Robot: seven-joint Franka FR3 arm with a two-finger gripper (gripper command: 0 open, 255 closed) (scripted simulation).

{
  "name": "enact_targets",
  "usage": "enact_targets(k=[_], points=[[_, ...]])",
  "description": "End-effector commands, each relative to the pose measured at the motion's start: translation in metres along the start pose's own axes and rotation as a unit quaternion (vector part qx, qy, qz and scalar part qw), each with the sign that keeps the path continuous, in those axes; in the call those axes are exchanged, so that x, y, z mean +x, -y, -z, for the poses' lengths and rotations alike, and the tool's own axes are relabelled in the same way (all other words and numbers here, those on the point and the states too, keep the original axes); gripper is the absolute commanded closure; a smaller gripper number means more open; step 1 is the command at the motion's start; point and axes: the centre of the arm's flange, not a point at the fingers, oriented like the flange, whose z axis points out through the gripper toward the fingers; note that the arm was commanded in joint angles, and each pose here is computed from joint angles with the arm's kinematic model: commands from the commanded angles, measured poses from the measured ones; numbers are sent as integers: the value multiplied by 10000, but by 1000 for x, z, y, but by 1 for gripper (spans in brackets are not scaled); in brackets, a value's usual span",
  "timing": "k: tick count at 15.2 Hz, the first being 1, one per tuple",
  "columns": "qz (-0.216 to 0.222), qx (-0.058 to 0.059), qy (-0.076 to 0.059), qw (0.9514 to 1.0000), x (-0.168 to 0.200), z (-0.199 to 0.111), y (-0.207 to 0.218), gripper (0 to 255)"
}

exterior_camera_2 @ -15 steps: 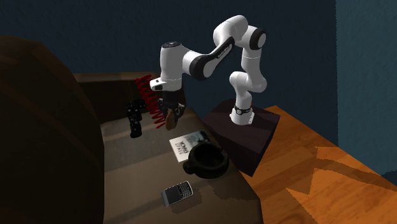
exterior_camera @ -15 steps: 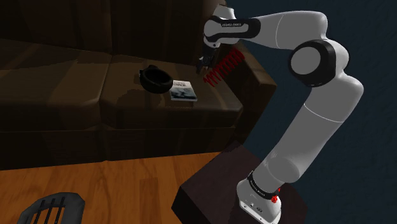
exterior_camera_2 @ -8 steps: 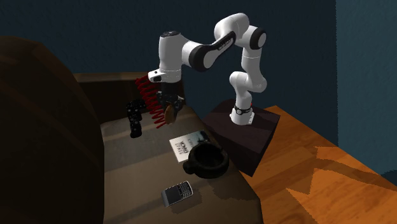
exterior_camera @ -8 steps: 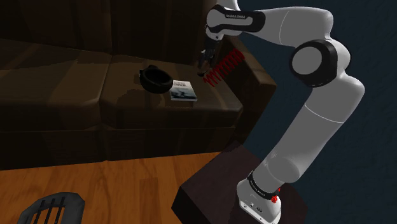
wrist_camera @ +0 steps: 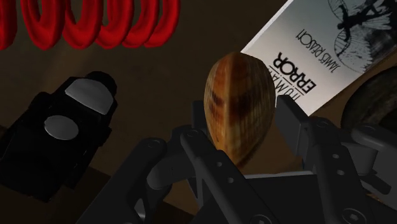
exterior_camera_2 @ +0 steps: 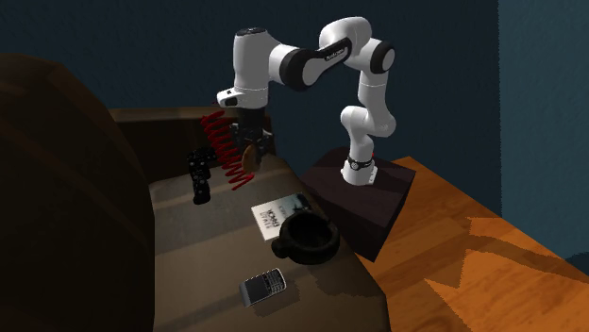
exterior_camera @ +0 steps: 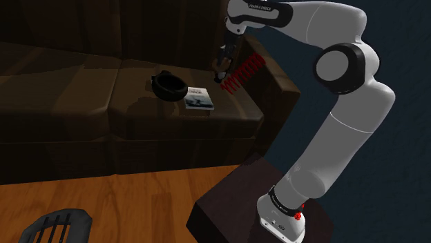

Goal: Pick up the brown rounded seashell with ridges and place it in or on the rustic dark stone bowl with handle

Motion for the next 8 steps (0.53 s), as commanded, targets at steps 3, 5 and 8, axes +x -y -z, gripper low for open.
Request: enact_targets(k=[3, 5, 8], points=[[0, 1, 2, 10000, 2, 22, -1, 255], [0, 1, 2, 10000, 2, 28, -1, 255], [0, 1, 2, 10000, 21, 29, 34, 255]])
